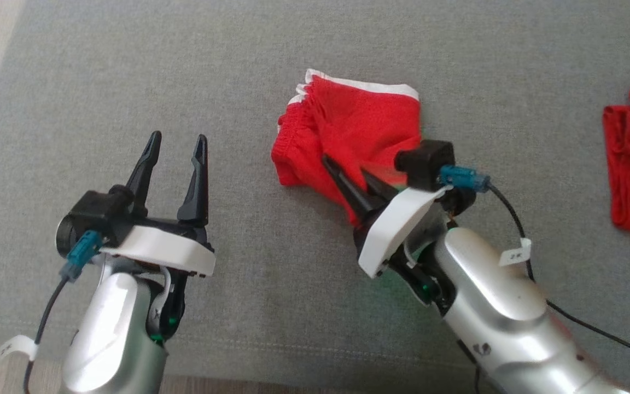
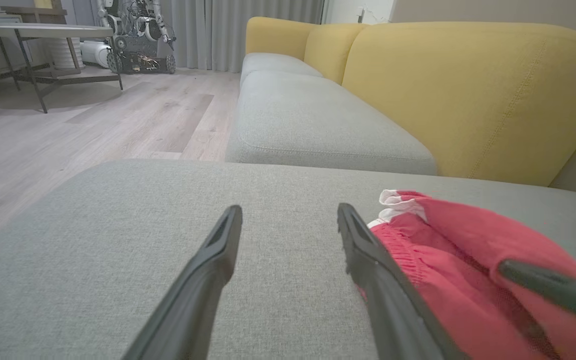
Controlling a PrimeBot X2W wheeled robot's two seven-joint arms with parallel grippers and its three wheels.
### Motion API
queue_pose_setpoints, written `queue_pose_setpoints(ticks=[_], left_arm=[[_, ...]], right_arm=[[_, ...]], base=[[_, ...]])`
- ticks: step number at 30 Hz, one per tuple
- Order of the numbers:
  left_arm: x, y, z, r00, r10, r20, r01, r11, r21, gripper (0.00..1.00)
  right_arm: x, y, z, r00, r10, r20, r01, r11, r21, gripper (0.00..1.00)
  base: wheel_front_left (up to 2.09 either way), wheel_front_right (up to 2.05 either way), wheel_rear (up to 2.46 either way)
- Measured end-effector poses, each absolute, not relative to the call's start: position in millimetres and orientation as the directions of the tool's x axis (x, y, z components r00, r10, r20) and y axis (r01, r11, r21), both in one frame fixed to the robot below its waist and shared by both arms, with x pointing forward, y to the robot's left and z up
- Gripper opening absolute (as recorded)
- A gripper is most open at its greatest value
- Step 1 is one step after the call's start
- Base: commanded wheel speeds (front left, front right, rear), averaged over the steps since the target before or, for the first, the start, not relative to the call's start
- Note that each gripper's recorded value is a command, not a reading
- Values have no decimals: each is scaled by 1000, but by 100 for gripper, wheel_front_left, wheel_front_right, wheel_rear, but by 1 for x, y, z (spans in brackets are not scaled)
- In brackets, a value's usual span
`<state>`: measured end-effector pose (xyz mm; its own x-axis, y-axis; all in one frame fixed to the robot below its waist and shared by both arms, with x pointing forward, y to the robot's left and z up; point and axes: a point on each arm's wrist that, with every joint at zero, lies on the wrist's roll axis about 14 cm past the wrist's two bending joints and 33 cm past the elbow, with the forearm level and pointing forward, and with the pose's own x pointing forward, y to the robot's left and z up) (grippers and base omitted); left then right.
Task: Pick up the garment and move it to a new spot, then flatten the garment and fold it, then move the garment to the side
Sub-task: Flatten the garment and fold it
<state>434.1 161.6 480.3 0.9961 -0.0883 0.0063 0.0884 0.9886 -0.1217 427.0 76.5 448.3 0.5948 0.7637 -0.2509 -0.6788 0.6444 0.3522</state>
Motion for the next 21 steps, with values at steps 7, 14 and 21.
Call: queue_pose_setpoints(ticks=[7, 14, 21], left_arm=[[435, 163, 473, 997, -82, -12, 80, 989, -123, 100], [436, 162, 471, 996, -84, -19, 81, 989, -126, 100], [439, 159, 473, 996, -92, -11, 90, 988, -127, 100]], right_arm=[[432, 90, 448, 570, 793, -215, -705, 606, 368, 0], [429, 99, 448, 544, 814, -203, -733, 579, 356, 100], [451, 84, 476, 628, 774, -78, -722, 618, 310, 100]], base=[[0, 0, 0], [0, 0, 0], [0, 0, 0]])
